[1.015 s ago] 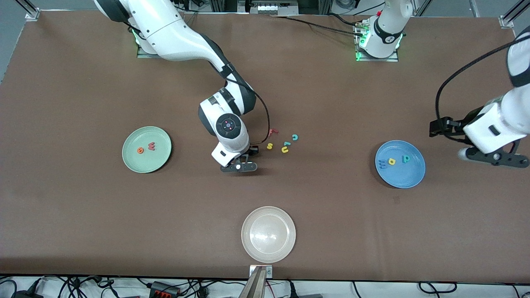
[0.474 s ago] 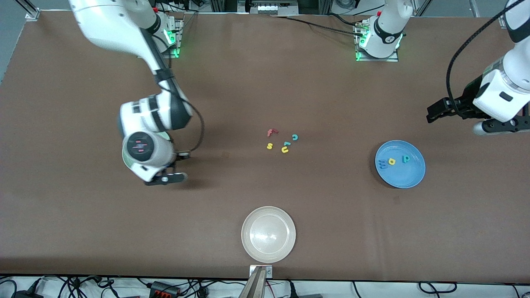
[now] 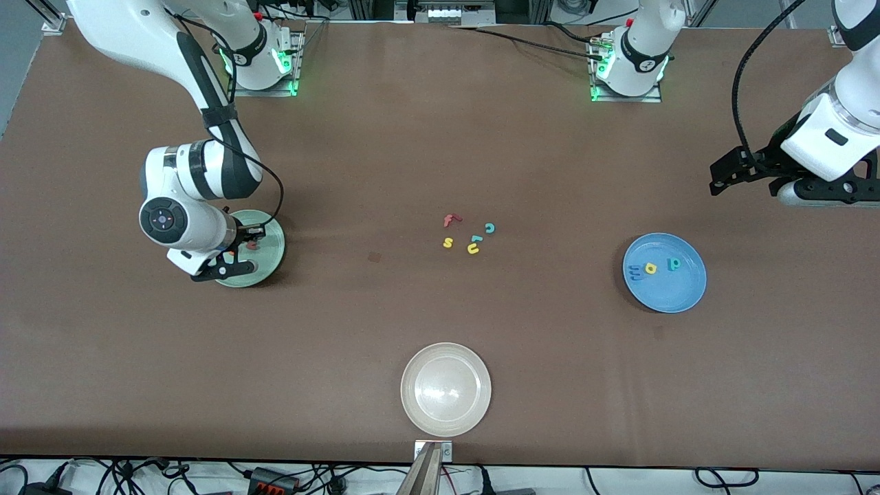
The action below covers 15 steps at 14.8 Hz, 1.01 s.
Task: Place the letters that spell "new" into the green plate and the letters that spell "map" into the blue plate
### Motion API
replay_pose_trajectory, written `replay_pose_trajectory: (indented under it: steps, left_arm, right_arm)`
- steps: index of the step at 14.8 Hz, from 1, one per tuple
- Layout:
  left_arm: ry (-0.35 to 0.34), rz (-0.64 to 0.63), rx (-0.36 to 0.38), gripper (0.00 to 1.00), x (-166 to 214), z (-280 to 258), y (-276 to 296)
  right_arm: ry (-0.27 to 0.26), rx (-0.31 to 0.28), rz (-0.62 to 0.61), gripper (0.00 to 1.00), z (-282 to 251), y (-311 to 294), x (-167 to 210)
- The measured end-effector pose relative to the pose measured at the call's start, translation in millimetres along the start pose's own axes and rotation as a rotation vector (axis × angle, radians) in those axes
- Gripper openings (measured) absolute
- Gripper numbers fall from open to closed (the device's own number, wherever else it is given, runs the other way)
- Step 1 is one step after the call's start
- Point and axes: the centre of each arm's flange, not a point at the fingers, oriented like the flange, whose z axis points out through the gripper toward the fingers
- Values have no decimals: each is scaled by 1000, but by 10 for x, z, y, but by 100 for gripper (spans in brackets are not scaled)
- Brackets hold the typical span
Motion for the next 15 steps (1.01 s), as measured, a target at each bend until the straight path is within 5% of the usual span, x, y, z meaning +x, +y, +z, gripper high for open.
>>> replay_pose_trajectory:
  steps: [8,12,15]
  left_arm:
    - [-18,9,4,100,-14,27,-89]
    - [-21,16,4,100,-18,29,-74]
    - [-26,20,4,100,-27,30,-62]
  right_arm:
    - [43,-6,-19,30,434,-184,81]
    - [68,-3,26,71,174,-240,108]
    - [77,7,34,98,-566,-207,74]
